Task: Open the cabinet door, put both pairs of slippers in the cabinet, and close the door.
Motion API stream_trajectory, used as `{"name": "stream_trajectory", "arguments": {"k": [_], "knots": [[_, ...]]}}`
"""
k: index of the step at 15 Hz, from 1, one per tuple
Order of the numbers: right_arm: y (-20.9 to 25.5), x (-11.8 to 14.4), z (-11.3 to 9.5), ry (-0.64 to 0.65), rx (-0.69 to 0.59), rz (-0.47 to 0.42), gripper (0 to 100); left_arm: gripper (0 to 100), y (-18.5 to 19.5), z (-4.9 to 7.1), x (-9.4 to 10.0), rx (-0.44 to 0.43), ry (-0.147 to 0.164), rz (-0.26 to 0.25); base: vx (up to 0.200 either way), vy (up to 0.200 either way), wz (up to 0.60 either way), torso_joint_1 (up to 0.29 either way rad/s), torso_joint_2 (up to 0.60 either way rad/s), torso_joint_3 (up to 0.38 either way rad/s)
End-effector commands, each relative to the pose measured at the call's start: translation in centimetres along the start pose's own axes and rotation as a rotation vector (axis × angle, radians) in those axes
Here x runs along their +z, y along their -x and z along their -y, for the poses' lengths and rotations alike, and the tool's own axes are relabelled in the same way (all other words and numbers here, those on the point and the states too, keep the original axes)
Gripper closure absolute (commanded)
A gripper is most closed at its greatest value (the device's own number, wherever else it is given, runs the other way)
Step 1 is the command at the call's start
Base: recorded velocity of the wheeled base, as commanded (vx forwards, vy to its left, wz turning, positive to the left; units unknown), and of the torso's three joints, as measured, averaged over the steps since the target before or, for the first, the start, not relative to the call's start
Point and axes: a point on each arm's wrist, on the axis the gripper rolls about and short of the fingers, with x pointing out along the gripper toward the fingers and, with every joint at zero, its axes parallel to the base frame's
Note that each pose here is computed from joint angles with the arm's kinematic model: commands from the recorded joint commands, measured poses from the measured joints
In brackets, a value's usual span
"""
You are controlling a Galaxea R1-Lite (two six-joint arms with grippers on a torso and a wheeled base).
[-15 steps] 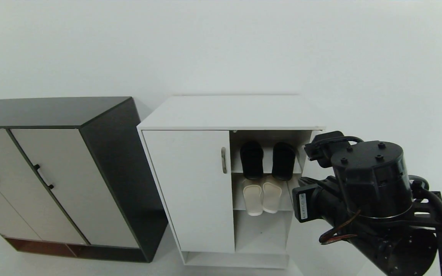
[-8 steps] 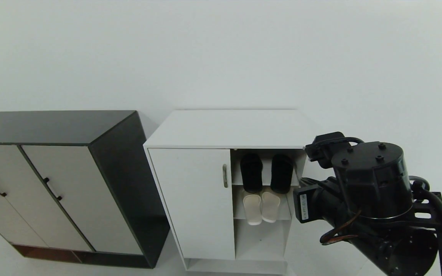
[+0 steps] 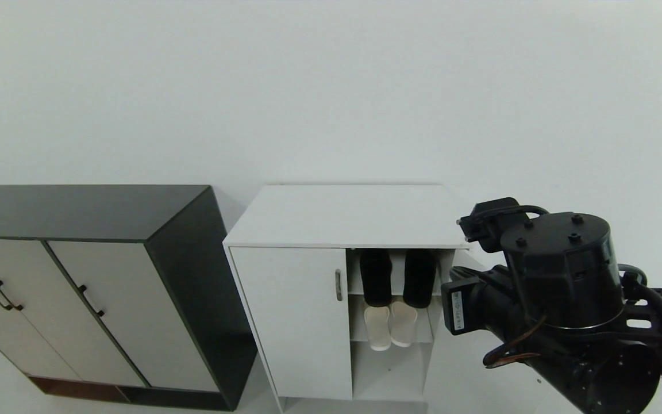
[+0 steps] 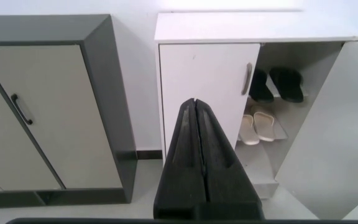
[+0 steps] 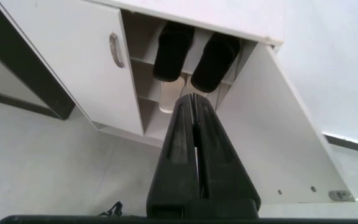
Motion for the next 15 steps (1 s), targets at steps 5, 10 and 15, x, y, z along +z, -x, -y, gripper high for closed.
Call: {"name": "stream_trajectory", "arguments": {"k": [5, 10, 15], "knots": [[-0.1, -0.5, 0.1, 0.027, -0.001, 0.01, 100, 100, 0.0, 0.0, 0.0, 0.0, 0.0, 0.001, 0.0, 0.0, 0.0, 0.144, -0.31, -0.164], [-0.1, -0.8, 0.2, 0.045, -0.001, 0.002, 100, 100, 0.0, 0.0, 0.0, 0.0, 0.0, 0.001, 0.0, 0.0, 0.0, 0.0, 0.0, 0.0], [-0.1, -1.1, 0.3, 0.065, 0.0, -0.007, 100, 100, 0.0, 0.0, 0.0, 0.002, 0.0, 0.001, 0.0, 0.0, -0.12, 0.0, 0.0, 0.0]]}}
